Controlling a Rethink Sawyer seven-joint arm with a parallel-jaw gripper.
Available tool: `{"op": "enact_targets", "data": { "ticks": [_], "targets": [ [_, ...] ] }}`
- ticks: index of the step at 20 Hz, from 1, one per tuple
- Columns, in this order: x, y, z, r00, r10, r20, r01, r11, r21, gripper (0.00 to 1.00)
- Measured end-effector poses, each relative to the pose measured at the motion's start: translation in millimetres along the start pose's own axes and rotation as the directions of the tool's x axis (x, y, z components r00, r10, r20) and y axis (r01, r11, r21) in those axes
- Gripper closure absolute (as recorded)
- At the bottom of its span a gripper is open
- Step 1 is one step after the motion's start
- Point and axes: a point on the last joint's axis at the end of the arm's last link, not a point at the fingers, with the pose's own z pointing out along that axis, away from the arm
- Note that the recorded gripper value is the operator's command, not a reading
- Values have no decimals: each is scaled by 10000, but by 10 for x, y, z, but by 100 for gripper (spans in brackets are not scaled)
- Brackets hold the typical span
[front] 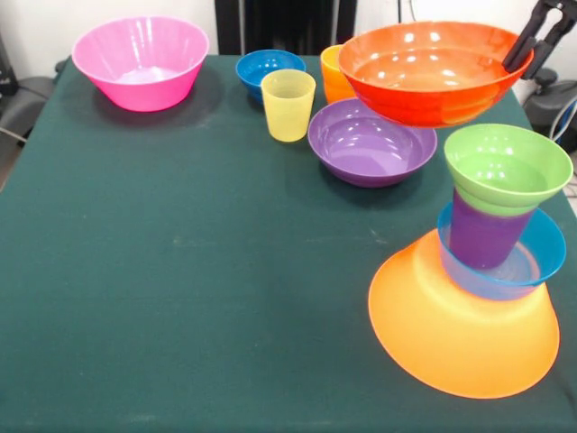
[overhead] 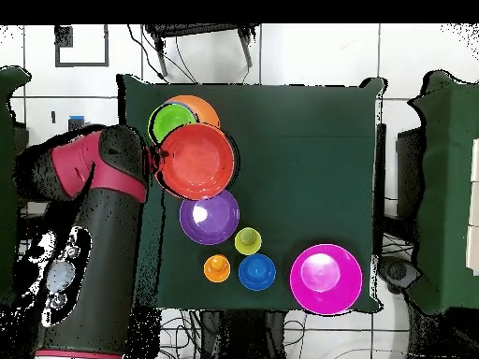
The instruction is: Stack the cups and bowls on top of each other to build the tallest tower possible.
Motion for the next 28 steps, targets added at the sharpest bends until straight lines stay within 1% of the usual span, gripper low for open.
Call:
{"op": "enact_targets", "data": {
  "ticks": [2, 3, 4, 5, 6, 8, 10, 12, 14, 16, 18, 20, 22, 23, 25, 28],
  "targets": [
    [-12, -12, -12, 10000, 66, -22, -67, 9999, -138, 100],
    [-53, -60, -27, 9998, 217, -46, -218, 9991, -367, 100],
    [-92, -103, -36, 9994, 332, -45, -333, 9982, -504, 100],
    [-110, -124, -39, 9993, 378, -38, -380, 9978, -547, 100],
    [-174, -197, -51, 9985, 539, -14, -539, 9963, -673, 100],
    [-248, -300, -63, 9974, 721, 21, -718, 9947, -733, 100],
    [-285, -341, -80, 9970, 772, 86, -764, 9944, -728, 100],
    [-325, -340, -125, 9971, 723, 245, -704, 9950, -705, 100],
    [-356, -263, -205, 9973, 535, 502, -501, 9965, -674, 100],
    [-370, -195, -263, 9969, 397, 673, -353, 9972, -662, 100],
    [-389, -21, -397, 9950, 105, 995, -40, 9978, -656, 100],
    [-386, 96, -473, 9936, -66, 1131, 141, 9977, -657, 100],
    [-376, 198, -529, 9926, -212, 1196, 291, 9975, -648, 100],
    [-357, 300, -575, 9921, -345, 1207, 425, 9970, -643, 100],
    [-331, 431, -627, 9911, -519, 1227, 599, 9962, -628, 100],
    [-289, 647, -660, 9882, -821, 1294, 901, 9943, -576, 100]
  ]
}}
